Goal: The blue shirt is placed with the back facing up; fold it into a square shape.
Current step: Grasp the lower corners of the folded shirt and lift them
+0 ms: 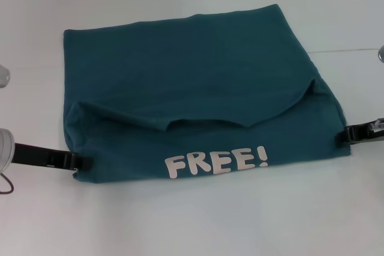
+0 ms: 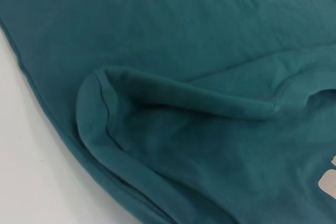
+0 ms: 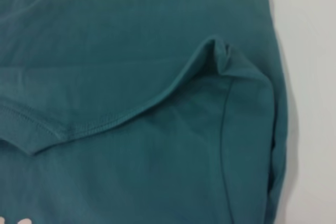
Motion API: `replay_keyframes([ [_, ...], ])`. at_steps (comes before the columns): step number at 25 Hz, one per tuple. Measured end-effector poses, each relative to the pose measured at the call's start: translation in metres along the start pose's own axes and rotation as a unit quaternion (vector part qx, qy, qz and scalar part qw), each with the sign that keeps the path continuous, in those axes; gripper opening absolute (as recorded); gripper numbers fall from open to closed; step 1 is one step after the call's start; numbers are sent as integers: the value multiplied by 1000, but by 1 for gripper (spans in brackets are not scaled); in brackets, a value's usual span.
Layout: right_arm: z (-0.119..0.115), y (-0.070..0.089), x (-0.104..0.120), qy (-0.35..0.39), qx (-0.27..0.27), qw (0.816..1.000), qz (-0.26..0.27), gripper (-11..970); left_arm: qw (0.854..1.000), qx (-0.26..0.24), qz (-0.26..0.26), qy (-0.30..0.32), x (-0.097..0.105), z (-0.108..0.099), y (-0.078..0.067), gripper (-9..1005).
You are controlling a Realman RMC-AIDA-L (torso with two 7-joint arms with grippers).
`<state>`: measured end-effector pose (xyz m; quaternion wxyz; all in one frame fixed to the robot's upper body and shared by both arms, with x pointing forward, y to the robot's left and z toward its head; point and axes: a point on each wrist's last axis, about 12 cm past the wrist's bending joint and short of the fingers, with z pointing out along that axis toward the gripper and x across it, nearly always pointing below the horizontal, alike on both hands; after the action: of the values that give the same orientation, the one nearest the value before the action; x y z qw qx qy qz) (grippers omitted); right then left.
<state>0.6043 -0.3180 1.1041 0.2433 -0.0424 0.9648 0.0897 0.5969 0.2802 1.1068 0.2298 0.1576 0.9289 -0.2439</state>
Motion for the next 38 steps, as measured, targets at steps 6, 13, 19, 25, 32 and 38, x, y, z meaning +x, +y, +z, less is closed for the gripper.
replay_keyframes([
  [6, 4, 2, 0, -1, -4, 1000, -8, 181, 1000, 1, 0, 1, 1, 0, 0, 78],
  [13, 0, 2, 3, -5, -23, 1000, -21, 32, 1000, 8, 0, 8, 3, 1, -1, 78],
  [19, -24, 2, 0, 0, -24, 998, -53, 40, 999, 23, 2, 24, 2, -8, -1, 78],
  [25, -47, 11, 1, 34, -42, 995, -90, 47, 997, 52, 2, 48, 1, -20, -2, 78],
  [32, -48, 35, 18, 135, -64, 977, -153, 56, 990, 84, -13, 112, 10, -39, -5, 79],
  [38, -50, 39, 28, 173, -80, 968, -164, 63, 982, 79, -23, 172, 23, -46, -1, 79],
])
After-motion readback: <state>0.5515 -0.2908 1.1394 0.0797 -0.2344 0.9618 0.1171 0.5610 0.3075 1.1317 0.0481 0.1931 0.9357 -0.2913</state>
